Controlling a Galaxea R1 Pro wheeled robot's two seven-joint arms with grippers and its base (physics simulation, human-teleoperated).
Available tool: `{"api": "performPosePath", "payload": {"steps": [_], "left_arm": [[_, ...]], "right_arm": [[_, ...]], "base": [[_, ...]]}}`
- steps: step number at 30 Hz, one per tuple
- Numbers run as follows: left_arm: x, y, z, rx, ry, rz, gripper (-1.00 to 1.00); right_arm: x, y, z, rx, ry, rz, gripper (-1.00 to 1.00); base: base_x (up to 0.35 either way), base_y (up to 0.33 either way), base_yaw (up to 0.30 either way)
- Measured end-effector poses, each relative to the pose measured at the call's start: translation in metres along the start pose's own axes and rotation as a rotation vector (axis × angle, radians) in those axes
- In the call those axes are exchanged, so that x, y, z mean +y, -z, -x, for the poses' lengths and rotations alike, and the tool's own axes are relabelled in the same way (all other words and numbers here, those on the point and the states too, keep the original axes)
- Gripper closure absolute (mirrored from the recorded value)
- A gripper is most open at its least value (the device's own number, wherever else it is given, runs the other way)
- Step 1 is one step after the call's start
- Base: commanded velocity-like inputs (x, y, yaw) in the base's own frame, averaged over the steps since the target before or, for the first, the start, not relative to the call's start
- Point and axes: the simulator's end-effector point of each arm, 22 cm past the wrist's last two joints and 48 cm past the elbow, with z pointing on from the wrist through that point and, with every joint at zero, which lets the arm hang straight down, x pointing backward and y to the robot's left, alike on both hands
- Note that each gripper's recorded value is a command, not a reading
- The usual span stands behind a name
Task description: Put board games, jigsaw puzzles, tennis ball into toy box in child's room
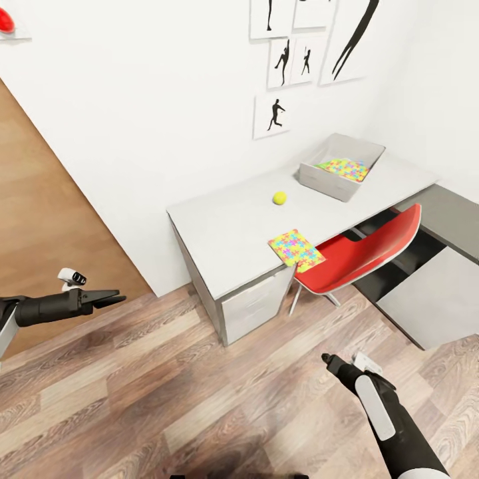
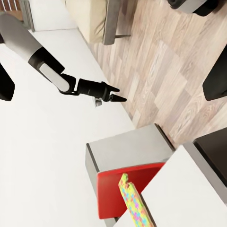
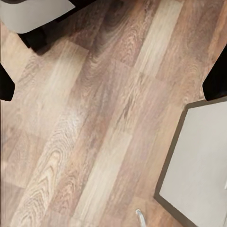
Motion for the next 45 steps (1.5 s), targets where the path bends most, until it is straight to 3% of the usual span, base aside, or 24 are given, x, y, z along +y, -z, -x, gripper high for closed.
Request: {"api": "performPosePath", "payload": {"steps": [37,45], "left_arm": [[-0.021,0.008,0.007,-0.015,-0.033,-0.006,-1.00],[-0.026,0.010,0.009,-0.020,-0.043,-0.007,-1.00]], "right_arm": [[0.001,0.008,0.013,-0.063,-0.023,-0.001,-1.00],[-0.003,0.007,0.005,-0.046,-0.026,-0.010,-1.00]], "base": [[-0.025,-0.008,-0.102],[-0.046,0.000,-0.110]]}}
